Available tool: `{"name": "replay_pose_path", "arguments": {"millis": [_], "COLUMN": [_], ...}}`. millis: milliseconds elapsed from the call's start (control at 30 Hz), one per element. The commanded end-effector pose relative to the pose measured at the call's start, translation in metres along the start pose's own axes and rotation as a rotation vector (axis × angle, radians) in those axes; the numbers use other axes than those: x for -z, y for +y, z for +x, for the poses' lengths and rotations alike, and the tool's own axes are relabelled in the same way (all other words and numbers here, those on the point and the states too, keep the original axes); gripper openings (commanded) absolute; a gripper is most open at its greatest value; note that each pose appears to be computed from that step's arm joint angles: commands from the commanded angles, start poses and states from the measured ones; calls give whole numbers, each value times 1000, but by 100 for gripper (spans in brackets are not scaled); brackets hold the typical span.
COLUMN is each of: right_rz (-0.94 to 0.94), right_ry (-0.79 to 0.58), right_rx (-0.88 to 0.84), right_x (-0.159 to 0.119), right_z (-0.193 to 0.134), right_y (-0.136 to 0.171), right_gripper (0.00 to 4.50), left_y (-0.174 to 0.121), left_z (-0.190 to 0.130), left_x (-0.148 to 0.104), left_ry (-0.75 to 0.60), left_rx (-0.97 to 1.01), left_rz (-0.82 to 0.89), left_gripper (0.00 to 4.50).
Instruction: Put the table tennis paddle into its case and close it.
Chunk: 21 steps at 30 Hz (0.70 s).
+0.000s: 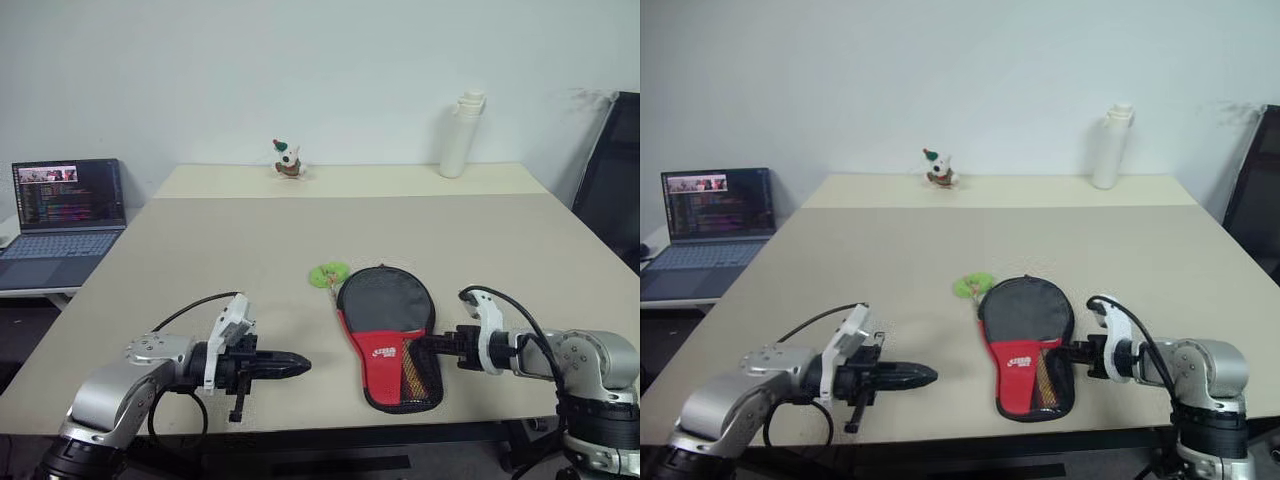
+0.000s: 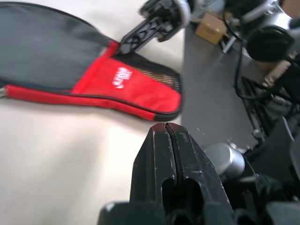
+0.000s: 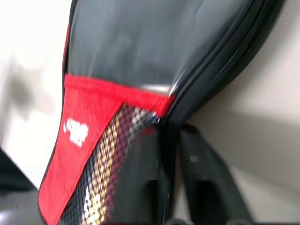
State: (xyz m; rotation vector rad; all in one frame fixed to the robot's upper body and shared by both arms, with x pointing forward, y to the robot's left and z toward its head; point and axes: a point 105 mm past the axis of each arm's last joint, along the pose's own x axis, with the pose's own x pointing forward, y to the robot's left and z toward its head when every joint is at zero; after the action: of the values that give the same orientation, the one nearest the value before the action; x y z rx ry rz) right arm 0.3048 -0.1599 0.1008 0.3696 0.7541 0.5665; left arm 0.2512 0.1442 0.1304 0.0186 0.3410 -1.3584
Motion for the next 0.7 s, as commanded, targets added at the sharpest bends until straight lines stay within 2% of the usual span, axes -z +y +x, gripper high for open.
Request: {"name": "replay_pose_path", "arguments": {"millis": [33, 167, 267, 367, 433, 533, 700], "right_rz": [5, -84, -247, -339, -407, -525, -599], "right_ry": [-84, -120, -177, -244, -278, -298, -319], "right_rx": [19, 16, -104, -206, -212, -192, -179], "right_x": [-10, -11, -19, -27, -32, -34, -33], "right_z": [-15, -29, -39, -42, -35, -13, 10], "right_y": [-2, 2, 27, 52, 62, 73, 80], "right_gripper": [208, 343, 440, 446, 446, 450, 450], "left_y": [2, 6, 10, 15, 30, 63, 91], "left_z": [0, 3, 4, 6, 6, 5, 7], "left_x": [-7, -8, -9, -10, -13, -20, -40], "left_ry": [-20, -28, -39, -44, -63, -74, -122], "left_rx": [-17, -46, -73, -96, -175, -343, -471], "left_rz": [7, -6, -3, 32, 69, 146, 225], "left_gripper": [0, 0, 0, 0, 0, 58, 227]}}
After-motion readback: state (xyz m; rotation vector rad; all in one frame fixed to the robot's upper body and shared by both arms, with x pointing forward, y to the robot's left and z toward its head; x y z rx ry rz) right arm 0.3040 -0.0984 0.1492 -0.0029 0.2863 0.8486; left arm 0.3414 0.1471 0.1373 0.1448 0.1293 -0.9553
